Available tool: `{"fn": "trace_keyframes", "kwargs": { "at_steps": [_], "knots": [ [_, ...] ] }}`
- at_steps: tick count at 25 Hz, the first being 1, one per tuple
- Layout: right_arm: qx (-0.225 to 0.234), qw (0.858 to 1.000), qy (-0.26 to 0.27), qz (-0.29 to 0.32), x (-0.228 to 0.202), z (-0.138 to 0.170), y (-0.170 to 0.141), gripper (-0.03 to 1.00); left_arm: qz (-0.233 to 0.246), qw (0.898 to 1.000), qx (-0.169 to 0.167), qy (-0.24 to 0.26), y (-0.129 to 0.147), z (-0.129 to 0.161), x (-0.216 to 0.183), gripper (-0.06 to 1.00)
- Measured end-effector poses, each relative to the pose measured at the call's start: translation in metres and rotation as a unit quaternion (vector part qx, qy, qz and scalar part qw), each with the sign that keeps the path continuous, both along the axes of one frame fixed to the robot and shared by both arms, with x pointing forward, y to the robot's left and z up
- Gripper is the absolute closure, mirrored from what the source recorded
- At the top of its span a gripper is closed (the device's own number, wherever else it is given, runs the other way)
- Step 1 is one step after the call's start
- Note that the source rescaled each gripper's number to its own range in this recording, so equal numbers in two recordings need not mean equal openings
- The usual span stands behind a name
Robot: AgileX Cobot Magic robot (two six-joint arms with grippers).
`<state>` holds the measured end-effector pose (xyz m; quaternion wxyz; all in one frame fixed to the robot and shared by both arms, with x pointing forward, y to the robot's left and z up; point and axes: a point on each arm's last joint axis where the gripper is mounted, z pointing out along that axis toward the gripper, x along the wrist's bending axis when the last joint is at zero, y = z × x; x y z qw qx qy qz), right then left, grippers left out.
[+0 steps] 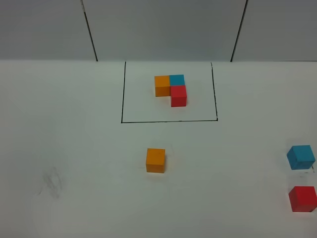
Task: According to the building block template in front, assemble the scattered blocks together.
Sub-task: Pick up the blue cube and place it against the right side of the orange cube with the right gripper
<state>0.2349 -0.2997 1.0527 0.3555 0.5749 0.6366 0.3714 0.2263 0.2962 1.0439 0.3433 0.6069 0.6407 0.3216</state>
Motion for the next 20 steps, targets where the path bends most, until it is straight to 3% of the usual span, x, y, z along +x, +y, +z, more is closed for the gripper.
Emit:
{"fn": "trace_keyframes", "kwargs": {
  "at_steps": [8,20],
  "knots": [
    [0.0,1.0,0.0,0.0,0.0,0.0,0.0001,0.97,0.0,1.0,0.0,0.001,0.0,-0.0005,0.0002,0.49],
    [0.0,1.0,0.0,0.0,0.0,0.0,0.0001,0.97,0.0,1.0,0.0,0.001,0.0,-0.0005,0.0002,0.64]
  ]
}}
